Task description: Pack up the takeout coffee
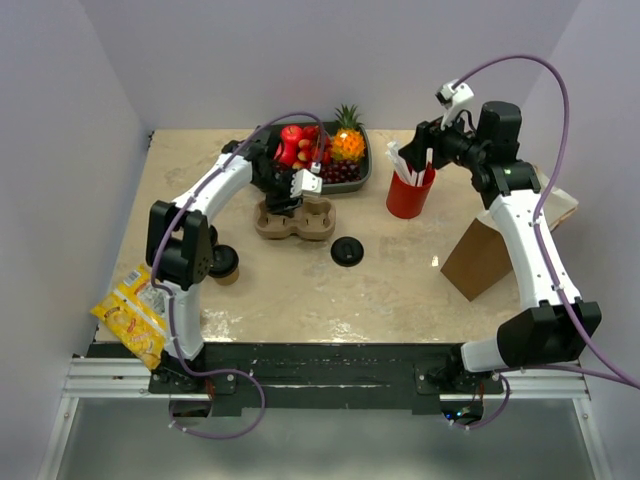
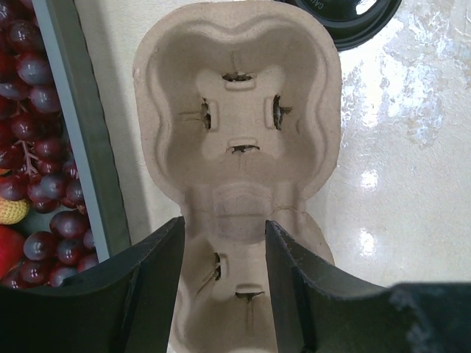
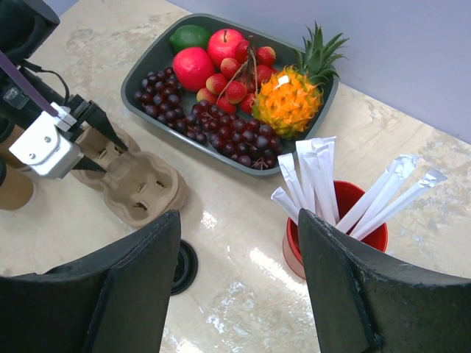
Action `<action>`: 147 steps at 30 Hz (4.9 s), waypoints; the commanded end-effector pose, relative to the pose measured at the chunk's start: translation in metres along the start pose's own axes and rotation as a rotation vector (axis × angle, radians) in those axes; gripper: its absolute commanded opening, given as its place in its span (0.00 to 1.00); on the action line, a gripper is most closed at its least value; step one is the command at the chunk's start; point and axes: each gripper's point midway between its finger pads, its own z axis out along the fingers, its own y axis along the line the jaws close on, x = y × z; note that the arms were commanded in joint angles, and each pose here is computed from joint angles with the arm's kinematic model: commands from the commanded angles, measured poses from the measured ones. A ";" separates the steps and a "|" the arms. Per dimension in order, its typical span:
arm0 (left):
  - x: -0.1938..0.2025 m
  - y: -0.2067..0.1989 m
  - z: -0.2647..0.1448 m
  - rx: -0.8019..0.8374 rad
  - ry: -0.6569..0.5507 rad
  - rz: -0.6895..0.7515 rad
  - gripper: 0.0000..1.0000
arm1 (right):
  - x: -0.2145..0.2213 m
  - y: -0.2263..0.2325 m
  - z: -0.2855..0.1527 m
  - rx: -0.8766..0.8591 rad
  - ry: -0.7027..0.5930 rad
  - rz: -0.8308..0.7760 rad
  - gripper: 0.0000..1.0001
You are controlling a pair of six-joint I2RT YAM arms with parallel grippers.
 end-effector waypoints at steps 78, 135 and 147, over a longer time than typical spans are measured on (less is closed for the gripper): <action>-0.125 -0.055 -0.071 -0.129 -0.418 -0.155 0.30 | 0.048 -0.139 -0.283 1.000 0.539 0.140 0.60; -0.376 -0.096 -0.288 -0.413 -1.135 0.119 0.19 | 0.076 0.063 -0.150 -0.206 0.372 -0.153 0.00; -0.402 -0.162 -0.229 -0.224 -1.143 0.306 0.15 | 0.063 0.090 -0.123 -0.283 0.324 -0.125 0.00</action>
